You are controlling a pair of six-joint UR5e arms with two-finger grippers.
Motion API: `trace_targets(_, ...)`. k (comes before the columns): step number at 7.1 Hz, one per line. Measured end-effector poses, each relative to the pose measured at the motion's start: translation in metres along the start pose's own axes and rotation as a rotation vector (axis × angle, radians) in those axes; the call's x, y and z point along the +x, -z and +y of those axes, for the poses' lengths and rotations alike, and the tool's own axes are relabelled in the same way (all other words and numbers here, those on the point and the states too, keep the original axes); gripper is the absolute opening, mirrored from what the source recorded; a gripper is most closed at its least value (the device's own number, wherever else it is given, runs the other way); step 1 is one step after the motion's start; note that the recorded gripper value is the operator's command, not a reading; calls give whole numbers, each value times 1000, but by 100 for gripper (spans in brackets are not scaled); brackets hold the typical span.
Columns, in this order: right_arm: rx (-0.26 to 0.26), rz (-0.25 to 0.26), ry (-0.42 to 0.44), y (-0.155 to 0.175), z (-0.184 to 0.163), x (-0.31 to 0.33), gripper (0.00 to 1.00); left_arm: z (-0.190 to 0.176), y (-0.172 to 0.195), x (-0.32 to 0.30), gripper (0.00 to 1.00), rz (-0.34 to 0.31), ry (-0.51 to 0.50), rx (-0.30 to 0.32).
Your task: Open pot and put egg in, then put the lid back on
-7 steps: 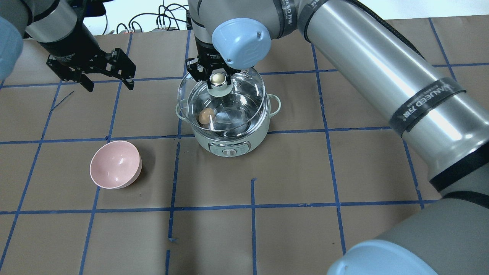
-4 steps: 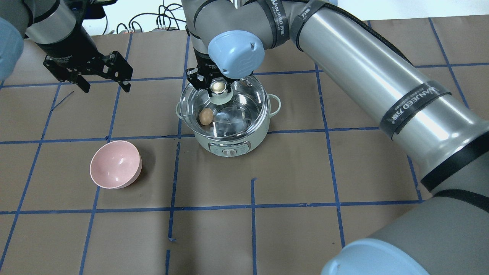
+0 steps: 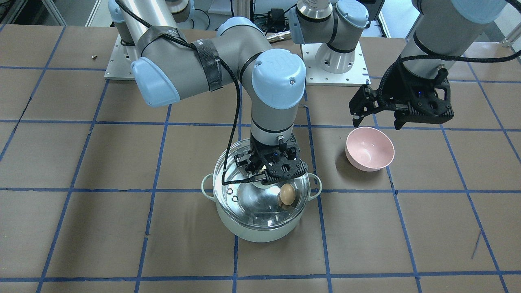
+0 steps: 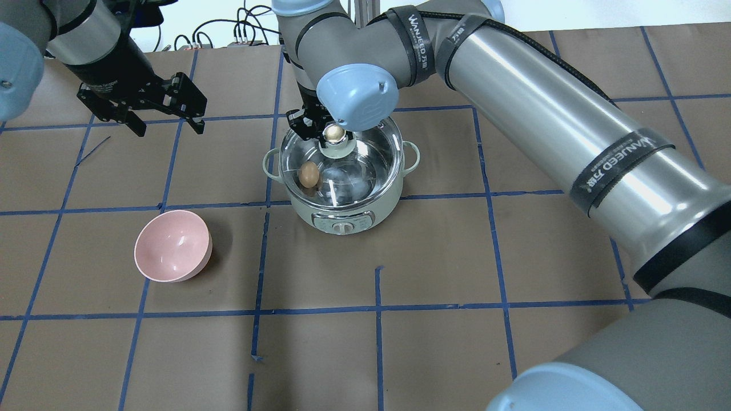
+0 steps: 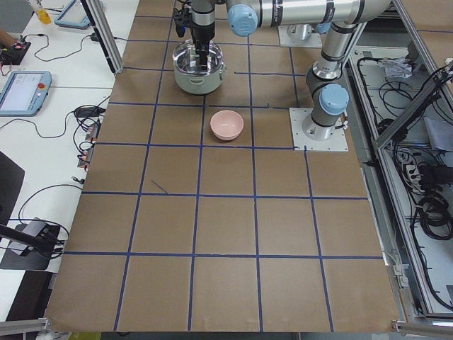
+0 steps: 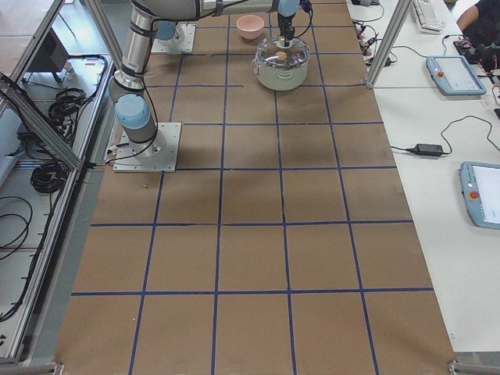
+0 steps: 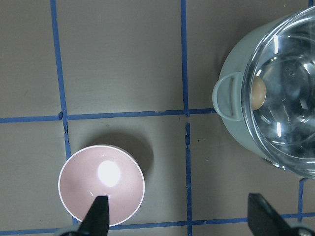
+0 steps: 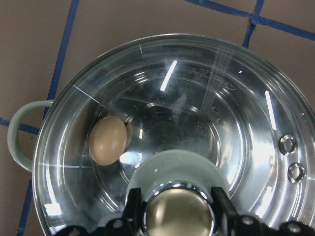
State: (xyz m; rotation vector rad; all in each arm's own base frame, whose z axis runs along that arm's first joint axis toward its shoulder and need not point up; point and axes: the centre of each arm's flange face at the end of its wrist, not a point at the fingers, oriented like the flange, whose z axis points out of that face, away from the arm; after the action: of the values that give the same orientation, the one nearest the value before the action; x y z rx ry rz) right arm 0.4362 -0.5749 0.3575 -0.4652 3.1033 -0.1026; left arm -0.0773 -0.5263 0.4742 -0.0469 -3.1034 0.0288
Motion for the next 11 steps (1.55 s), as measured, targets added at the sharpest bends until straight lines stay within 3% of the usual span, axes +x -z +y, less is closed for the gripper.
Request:
trace_targets(3,6,-3,-1,-4,1,1,9,0,0,0,100,0,3,0)
trace_targets(4,4,-3,-1,-4,1,1,26,0,1,0,100,0,5,1)
trace_targets(5,3,-2,1,-5,2,1,91,0,1,0,100,0,8,1)
trace_targets(6,2,-2,6,-6,2,1,99,0,1,0,100,0,10,2)
trace_targets(9,9,-7,4,0,0,6,99,1,1,0,100,-1,11,2)
trace_targets(11,39,-24,-20,31,3,24,99,1,1,0,100,-1,11,3)
